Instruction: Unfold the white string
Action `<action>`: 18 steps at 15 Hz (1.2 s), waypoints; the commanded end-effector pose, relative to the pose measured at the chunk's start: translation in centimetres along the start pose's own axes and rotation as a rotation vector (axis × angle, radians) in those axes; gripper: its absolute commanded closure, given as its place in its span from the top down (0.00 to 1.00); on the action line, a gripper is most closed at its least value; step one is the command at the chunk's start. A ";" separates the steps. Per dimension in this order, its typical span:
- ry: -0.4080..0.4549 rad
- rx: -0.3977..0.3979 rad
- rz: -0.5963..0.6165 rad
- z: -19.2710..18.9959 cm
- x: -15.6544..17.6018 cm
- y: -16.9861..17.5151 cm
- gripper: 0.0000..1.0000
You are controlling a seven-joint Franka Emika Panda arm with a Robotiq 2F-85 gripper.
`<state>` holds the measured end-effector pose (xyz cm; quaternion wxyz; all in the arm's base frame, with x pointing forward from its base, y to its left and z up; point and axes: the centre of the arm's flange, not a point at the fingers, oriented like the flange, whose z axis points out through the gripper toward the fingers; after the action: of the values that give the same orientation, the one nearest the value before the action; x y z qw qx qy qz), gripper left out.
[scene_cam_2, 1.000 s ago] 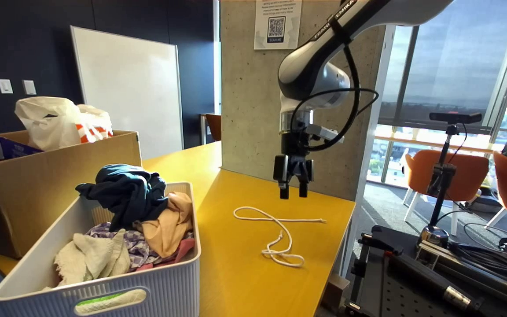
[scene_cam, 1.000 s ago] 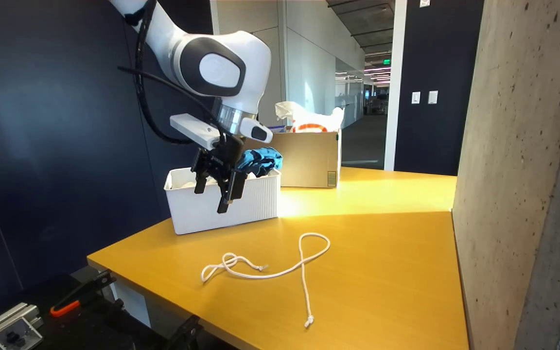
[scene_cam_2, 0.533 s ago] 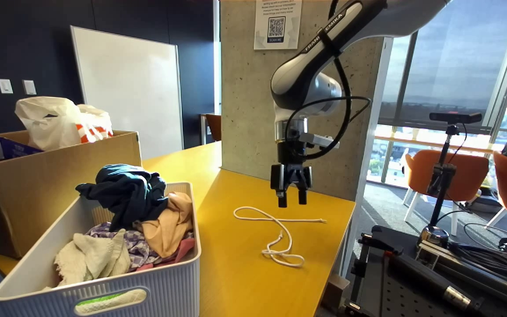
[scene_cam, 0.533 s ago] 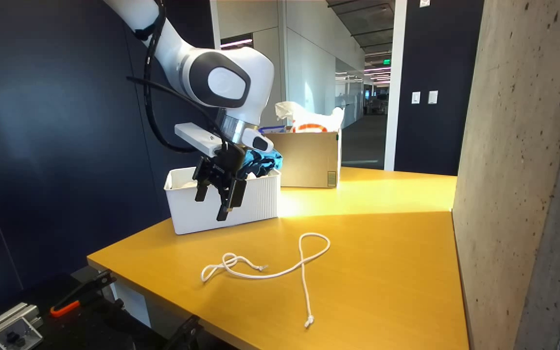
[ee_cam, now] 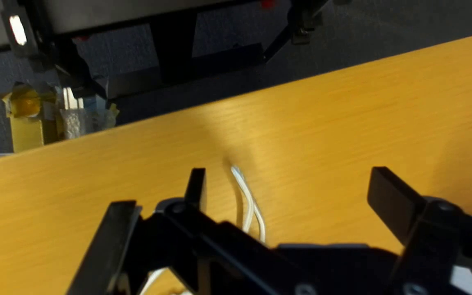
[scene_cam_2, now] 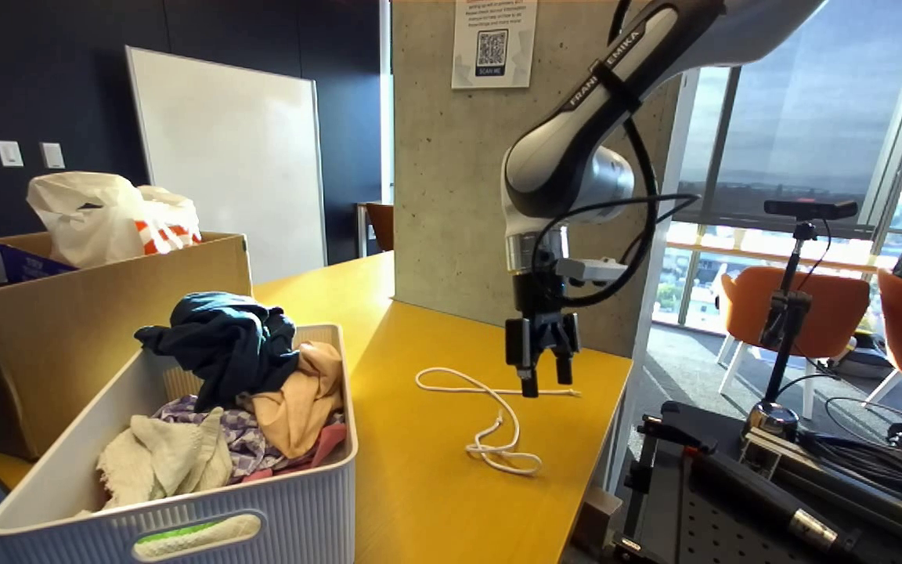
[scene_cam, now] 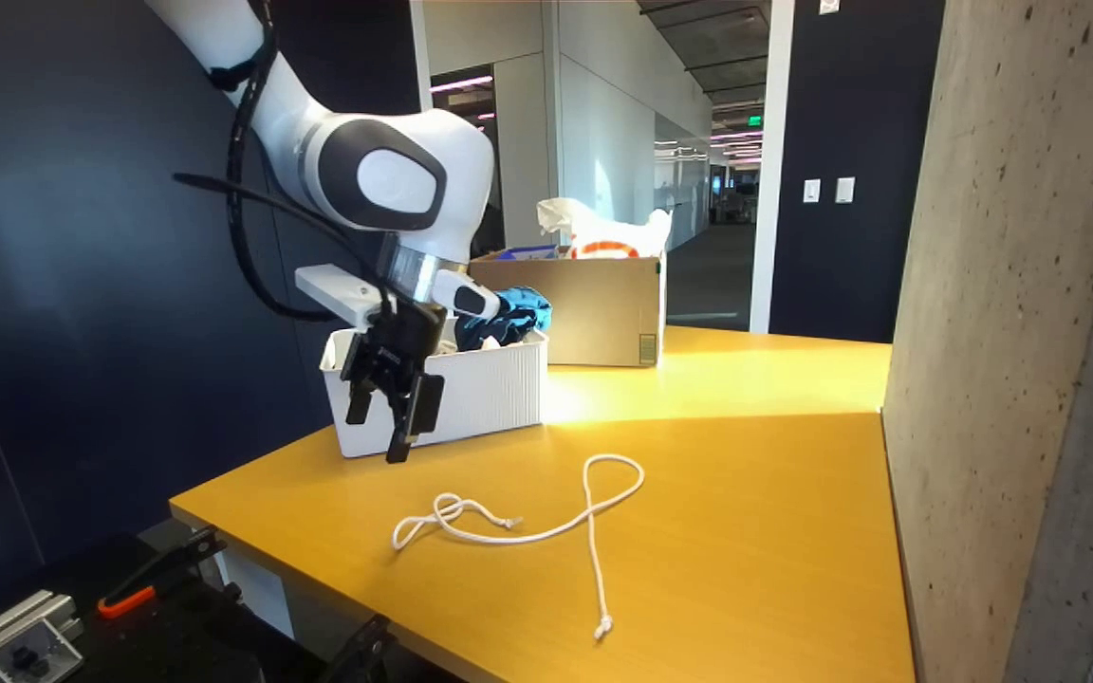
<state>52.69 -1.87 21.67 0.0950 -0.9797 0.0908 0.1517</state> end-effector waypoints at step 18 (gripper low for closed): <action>0.258 -0.083 -0.091 9.4 5.5 -6.2 1.00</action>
<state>55.30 5.40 14.24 0.0483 -0.9967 0.0583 0.0291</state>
